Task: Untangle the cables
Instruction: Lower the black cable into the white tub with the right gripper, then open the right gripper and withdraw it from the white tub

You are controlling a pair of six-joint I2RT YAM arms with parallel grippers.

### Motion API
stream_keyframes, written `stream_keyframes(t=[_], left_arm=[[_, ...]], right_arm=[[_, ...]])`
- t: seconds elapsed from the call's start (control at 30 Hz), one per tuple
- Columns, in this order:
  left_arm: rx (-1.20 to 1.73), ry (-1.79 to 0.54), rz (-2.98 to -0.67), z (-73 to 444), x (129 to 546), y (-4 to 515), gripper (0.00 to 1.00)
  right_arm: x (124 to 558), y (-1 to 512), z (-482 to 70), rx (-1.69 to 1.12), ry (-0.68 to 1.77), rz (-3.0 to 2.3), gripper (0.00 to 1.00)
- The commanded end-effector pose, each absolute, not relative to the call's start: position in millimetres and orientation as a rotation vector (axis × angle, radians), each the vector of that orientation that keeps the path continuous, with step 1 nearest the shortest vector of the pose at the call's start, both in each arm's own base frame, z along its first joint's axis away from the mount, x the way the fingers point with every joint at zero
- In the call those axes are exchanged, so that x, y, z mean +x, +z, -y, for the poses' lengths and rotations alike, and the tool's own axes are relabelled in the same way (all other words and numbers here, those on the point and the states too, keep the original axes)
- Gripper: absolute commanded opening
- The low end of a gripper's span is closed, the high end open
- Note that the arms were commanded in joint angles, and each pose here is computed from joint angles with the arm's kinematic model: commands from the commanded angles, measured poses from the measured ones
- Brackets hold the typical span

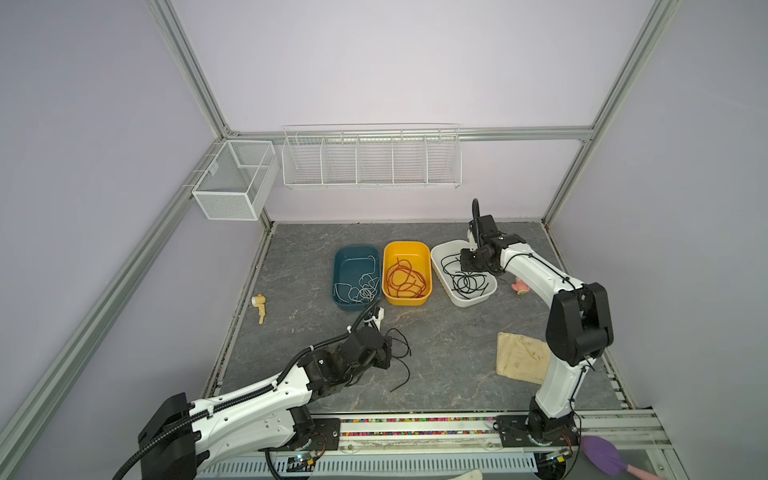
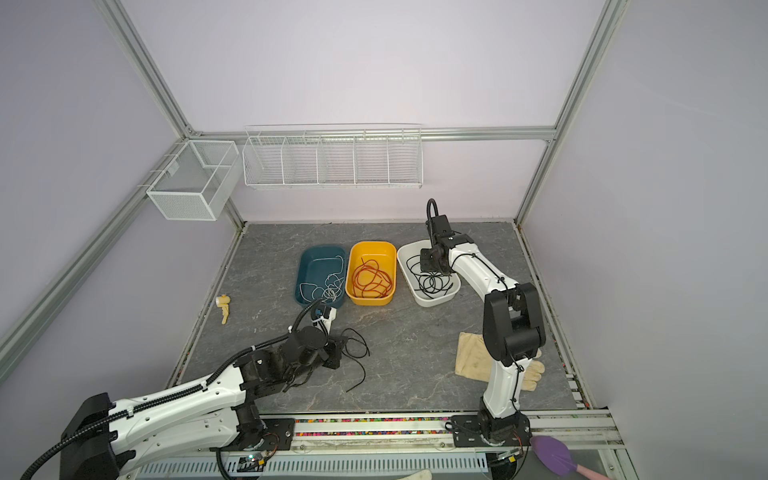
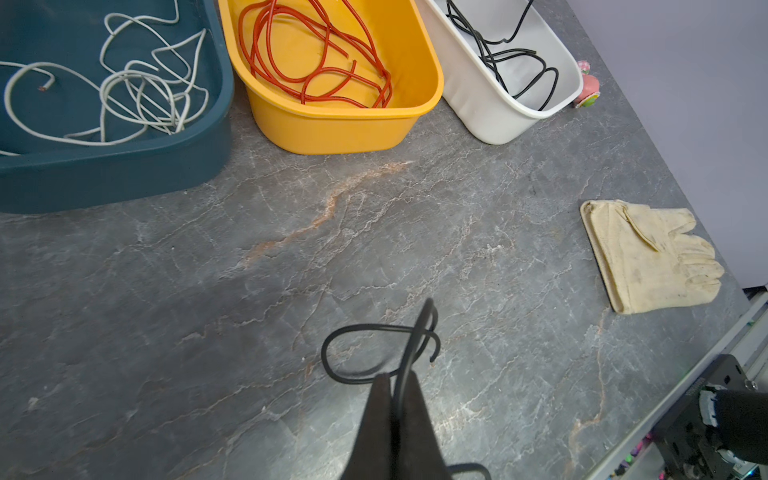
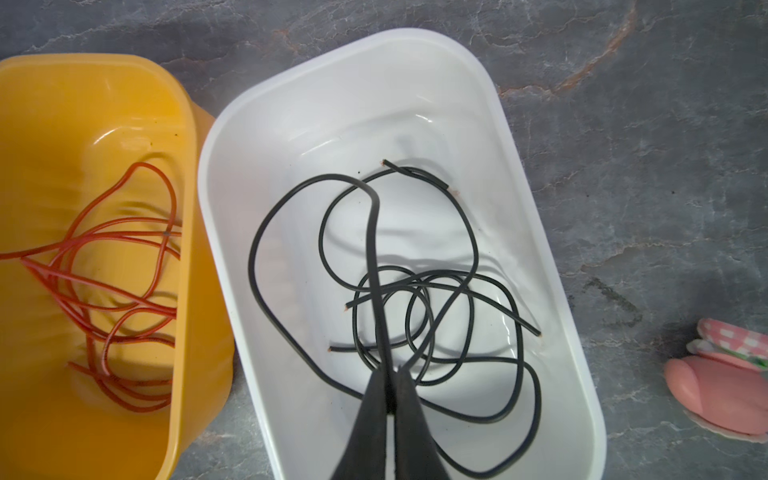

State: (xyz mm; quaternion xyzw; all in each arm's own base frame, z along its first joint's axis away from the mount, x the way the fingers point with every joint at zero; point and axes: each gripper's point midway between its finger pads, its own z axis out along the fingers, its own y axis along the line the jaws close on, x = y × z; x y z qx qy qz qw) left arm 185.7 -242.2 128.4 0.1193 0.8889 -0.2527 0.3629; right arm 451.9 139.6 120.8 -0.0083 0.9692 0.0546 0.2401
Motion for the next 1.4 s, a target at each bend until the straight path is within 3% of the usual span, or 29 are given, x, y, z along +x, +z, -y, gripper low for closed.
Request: stream_keyframes(t=[0.0,0.43,0.73,0.9,1.2,1.37], left_arm=[[0.303,-0.632,-2.282,239.1,186.0,126.8,0.0],[0.311,-0.621,-2.287,236.5,184.8,126.3,0.0],[0.311,-0.609,-2.274,232.2,185.0,131.2,0.0],[0.311,-0.609,-2.271,231.6,185.0,132.4,0.0],[0.315,-0.612,-2.265,231.1,184.7,135.5,0.0],[0.312,-0.616,-2.258,228.9,183.8,139.1,0.0]], right_arm=[[453.3,113.2,-136.4,-0.034,0.131,-2.693,0.07],[448.3,100.0,-139.7,-0.015,0.15,-2.756,0.07],[441.1,123.0,-140.6,-0.017,0.17,-2.723,0.21],[435.2,137.5,-141.7,-0.024,0.178,-2.702,0.24],[415.7,172.1,-150.1,-0.056,0.232,-2.636,0.37],[391.2,190.5,-157.0,-0.107,0.296,-2.599,0.58]])
